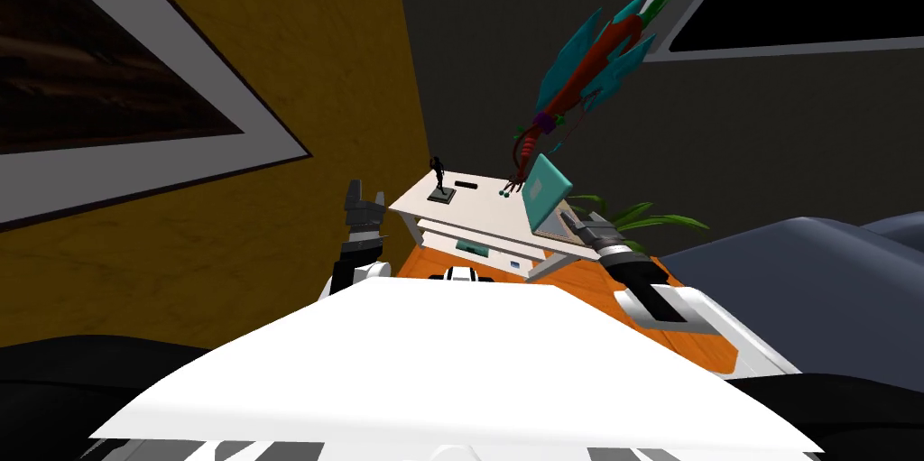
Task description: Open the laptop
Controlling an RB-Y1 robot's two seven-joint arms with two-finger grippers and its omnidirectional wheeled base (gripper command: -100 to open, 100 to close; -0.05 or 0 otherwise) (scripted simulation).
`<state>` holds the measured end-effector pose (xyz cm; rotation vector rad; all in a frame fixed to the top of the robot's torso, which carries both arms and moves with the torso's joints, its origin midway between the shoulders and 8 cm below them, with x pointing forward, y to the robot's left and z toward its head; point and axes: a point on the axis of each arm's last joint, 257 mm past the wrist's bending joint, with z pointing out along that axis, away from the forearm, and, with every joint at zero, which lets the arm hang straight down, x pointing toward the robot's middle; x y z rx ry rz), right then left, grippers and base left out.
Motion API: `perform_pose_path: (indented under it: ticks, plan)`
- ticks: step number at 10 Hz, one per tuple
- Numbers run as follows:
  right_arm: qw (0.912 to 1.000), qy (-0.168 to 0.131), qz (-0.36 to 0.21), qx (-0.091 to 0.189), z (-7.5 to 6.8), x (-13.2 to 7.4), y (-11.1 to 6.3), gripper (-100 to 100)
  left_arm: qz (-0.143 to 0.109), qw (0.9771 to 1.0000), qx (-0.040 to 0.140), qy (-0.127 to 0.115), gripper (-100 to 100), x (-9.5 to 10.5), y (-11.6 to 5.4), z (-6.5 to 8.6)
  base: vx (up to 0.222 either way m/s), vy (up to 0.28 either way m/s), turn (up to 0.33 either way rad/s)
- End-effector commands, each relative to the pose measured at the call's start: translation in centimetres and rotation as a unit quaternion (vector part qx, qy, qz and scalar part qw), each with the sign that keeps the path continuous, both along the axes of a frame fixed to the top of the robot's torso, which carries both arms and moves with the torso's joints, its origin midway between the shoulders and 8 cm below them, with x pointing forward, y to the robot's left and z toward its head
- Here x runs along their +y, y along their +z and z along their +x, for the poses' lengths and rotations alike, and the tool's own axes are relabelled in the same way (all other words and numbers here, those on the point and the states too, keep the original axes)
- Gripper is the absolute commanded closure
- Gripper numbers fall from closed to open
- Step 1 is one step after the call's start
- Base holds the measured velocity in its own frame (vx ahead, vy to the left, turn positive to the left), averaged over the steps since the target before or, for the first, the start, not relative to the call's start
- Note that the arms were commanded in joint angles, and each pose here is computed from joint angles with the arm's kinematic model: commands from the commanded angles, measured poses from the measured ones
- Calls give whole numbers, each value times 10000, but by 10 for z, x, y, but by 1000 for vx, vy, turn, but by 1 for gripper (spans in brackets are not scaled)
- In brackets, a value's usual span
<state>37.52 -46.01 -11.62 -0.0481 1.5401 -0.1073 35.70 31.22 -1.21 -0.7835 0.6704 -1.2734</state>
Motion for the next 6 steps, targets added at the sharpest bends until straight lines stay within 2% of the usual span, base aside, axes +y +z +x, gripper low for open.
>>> perform_pose_path:
  ticks: [1, 3, 4, 6]
  plan:
    - [9968, -199, -749, 198, 1, -27, 7, -100, 0, 10000, 1, 0, 0, 0, 0, 0, 84, 125, -65]
    - [9891, -364, -1387, 341, 2, -50, 15, -100, 0, 10000, 1, 0, 0, 0, 0, 0, 92, 188, -75]
    - [9890, -358, -1395, 342, 2, -50, 16, -100, -1, 10000, 0, 0, 0, 0, 0, 0, 47, 139, -22]
    - [9780, -490, -1977, 449, 4, -69, 27, -100, 0, 10000, 0, 0, 0, 0, 0, 0, 50, 103, -45]
